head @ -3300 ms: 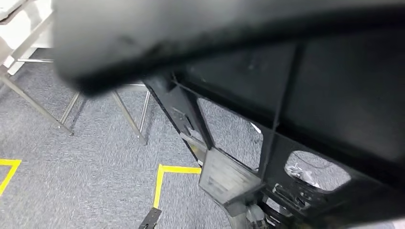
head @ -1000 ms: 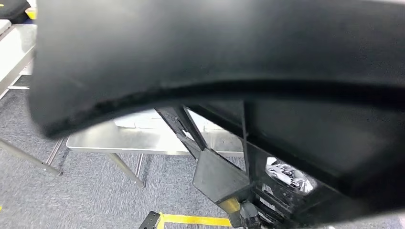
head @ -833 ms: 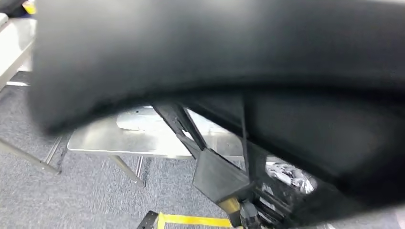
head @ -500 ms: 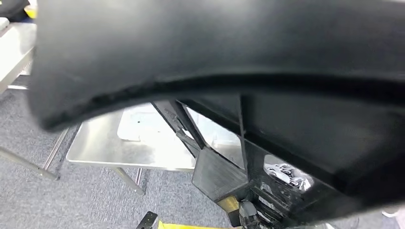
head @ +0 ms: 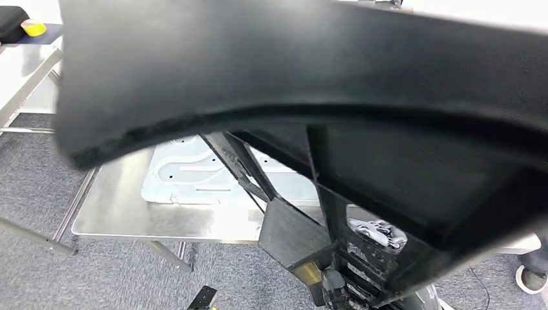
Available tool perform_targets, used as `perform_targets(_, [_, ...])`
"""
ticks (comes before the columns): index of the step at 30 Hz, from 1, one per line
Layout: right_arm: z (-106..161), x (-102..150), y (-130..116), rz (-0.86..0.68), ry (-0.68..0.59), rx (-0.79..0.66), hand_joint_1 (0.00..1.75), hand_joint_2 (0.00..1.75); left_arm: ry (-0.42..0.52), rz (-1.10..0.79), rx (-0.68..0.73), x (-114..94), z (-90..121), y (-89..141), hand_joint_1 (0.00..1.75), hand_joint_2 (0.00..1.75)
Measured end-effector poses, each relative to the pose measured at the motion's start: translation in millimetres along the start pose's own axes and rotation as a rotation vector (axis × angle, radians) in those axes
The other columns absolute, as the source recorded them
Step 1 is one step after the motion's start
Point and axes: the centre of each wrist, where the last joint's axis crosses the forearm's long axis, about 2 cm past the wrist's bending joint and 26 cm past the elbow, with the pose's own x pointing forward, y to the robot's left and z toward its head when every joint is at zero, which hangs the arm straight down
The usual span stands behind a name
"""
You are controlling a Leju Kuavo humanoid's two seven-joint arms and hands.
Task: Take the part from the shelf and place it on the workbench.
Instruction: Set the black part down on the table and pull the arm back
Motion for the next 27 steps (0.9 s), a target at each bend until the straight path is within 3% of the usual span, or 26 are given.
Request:
perform_targets(7, [-5.7,-4.0,-3.6,0.088,0.060,0.010,1.75,1.75,0.006,0.002,-0.008,-2.1,-0.1,0.9,0.00,1.75])
perform_targets(17, [-34.3,-30.0,-36.0,0.588,0.302,0.102,1.75,1.75,0.020,0.013,-0.028,-4.8,-0.1,1.7,0.00,1.75])
perform_targets(27, [-40.0,-70.3,-64.0,0.878,0.492,0.114,1.75,1.75,0.044,0.032,-0.030,-10.6,0.4,3.4,0.00,1.75])
